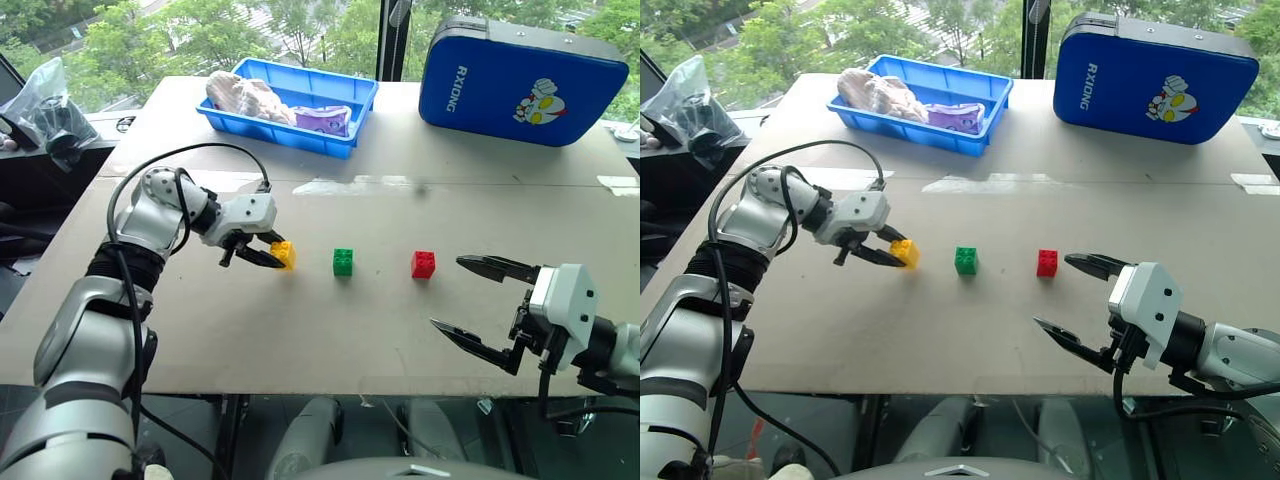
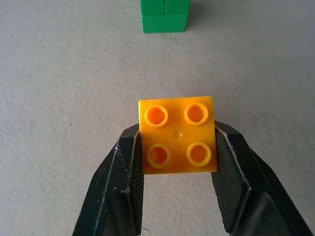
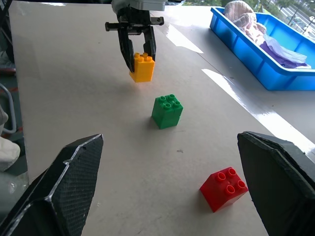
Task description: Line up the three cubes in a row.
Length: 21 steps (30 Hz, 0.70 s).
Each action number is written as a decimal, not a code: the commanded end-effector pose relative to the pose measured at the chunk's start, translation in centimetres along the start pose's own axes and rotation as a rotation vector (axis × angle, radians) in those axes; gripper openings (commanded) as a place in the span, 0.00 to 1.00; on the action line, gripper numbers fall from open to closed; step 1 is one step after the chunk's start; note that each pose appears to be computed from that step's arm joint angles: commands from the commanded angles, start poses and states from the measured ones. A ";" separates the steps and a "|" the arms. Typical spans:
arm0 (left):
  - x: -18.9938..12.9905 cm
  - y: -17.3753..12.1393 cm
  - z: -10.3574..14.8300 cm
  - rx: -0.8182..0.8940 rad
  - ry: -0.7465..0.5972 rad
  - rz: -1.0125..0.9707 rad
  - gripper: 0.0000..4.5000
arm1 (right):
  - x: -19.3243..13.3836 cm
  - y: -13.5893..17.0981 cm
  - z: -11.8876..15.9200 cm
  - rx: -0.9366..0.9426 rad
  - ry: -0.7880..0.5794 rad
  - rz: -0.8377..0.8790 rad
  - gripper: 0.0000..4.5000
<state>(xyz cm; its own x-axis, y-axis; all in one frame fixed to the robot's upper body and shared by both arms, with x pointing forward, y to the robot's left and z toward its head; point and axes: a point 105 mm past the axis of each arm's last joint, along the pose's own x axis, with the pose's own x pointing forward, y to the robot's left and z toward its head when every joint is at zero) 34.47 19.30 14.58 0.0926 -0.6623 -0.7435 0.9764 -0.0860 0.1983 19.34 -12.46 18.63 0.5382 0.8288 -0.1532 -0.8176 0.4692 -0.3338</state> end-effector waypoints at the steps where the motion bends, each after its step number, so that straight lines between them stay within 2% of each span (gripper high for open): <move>1: -0.7 -0.1 0.0 0.004 -0.003 0.020 0.28 | -0.2 -0.2 0.6 -0.035 -0.013 -0.008 1.00; 19: 0.1 0.5 -0.8 0.005 0.029 0.057 0.28 | -0.4 -0.2 0.6 -0.043 -0.009 -0.008 1.00; 21: 0.1 0.5 -0.7 0.005 0.028 0.056 0.52 | -0.4 -0.2 0.7 -0.043 -0.009 -0.009 1.00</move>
<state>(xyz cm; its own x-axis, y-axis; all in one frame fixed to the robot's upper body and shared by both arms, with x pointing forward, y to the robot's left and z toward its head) 34.90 19.65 13.48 0.1334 -0.6331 -0.7625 0.9729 -0.0631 0.2226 19.42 -12.77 18.59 0.5387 0.8265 -0.1633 -0.8168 0.4650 -0.3414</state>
